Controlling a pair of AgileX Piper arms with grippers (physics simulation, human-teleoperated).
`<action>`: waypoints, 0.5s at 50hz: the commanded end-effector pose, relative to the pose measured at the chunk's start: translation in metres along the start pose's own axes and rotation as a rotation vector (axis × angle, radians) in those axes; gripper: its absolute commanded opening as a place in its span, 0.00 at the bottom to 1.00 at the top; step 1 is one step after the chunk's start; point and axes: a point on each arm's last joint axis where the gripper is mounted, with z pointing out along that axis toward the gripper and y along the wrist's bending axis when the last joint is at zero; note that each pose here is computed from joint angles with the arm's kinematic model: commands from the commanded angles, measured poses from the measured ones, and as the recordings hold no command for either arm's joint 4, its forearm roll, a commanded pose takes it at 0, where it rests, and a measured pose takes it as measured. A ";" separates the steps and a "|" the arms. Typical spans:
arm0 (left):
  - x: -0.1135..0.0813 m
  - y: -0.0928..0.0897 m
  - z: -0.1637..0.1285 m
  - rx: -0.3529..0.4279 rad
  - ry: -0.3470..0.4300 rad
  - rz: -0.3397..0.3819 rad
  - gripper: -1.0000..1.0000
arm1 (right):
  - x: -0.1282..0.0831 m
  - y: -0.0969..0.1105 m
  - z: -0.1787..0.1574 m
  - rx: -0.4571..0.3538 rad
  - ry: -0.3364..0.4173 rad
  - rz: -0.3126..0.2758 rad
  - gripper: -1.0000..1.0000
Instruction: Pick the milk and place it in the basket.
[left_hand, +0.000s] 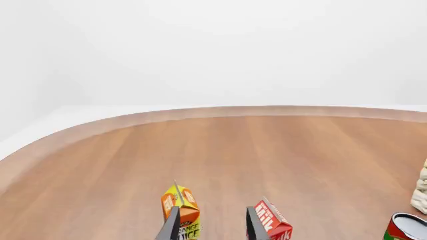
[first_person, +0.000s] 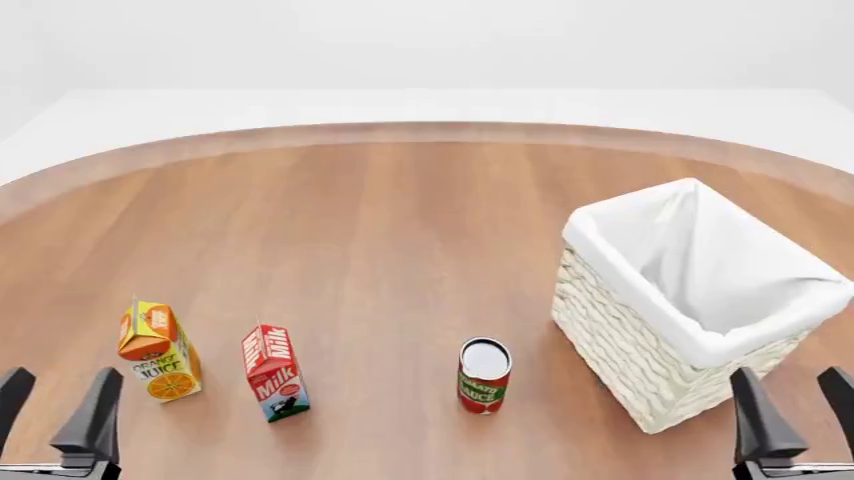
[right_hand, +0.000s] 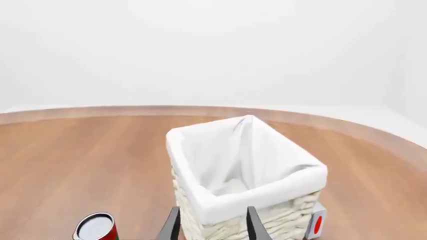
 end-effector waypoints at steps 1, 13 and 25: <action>0.000 0.000 0.000 0.000 0.000 0.000 1.00 | 0.002 0.000 0.001 -0.009 0.020 -0.004 1.00; 0.000 0.000 0.000 0.000 0.000 0.000 1.00 | -0.003 0.000 0.001 0.003 0.042 0.038 1.00; 0.000 0.000 0.000 0.000 0.000 0.000 1.00 | -0.022 0.001 0.007 -0.012 0.165 0.013 1.00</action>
